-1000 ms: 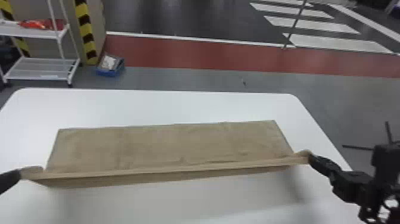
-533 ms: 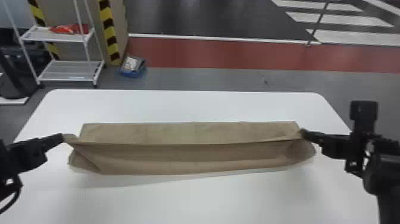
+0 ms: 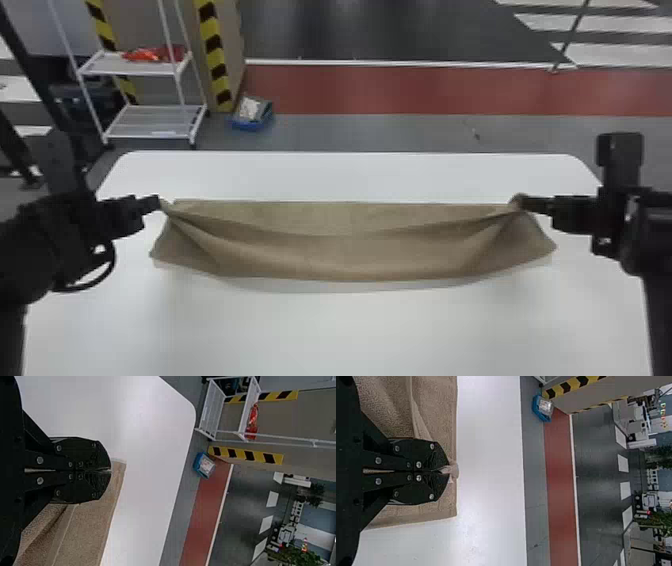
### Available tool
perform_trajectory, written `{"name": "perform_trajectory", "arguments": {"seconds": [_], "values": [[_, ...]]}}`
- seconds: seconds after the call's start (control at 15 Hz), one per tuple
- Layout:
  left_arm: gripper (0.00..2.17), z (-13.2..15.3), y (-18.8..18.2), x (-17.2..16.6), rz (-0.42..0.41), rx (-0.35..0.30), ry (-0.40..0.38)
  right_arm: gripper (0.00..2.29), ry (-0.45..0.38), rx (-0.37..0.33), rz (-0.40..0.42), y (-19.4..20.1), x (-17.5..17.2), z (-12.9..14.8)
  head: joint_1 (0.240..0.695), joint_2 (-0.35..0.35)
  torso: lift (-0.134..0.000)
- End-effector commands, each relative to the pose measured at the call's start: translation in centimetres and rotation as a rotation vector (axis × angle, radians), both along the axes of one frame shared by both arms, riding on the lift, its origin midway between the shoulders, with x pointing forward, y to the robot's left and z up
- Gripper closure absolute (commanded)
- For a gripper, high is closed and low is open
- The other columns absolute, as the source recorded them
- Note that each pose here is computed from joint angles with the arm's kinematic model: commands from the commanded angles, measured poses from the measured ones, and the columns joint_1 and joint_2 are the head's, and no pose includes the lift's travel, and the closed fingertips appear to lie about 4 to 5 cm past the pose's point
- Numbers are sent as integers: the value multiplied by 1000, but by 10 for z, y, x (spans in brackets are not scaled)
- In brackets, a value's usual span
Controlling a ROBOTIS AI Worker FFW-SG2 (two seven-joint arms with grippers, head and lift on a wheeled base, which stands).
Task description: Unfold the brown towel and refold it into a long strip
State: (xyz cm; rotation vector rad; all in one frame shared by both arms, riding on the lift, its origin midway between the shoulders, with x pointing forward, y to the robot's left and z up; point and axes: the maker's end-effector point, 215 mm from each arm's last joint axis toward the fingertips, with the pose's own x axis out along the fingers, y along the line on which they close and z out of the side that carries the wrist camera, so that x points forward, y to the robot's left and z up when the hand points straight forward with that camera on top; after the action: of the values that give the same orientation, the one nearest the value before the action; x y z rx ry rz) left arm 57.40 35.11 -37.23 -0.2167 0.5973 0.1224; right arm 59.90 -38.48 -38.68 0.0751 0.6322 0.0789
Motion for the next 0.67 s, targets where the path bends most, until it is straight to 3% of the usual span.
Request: {"name": "perform_trajectory", "arguments": {"seconds": [0.0, 0.6], "values": [[1696, 5, 6, 7, 14, 12, -7, 1197, 3, 0, -7, -9, 0, -3, 695, -31, -123], [1693, -6, 23, 38, 65, 85, -20, 1197, -24, -29, 2, -19, 27, -15, 695, -30, -123]]}}
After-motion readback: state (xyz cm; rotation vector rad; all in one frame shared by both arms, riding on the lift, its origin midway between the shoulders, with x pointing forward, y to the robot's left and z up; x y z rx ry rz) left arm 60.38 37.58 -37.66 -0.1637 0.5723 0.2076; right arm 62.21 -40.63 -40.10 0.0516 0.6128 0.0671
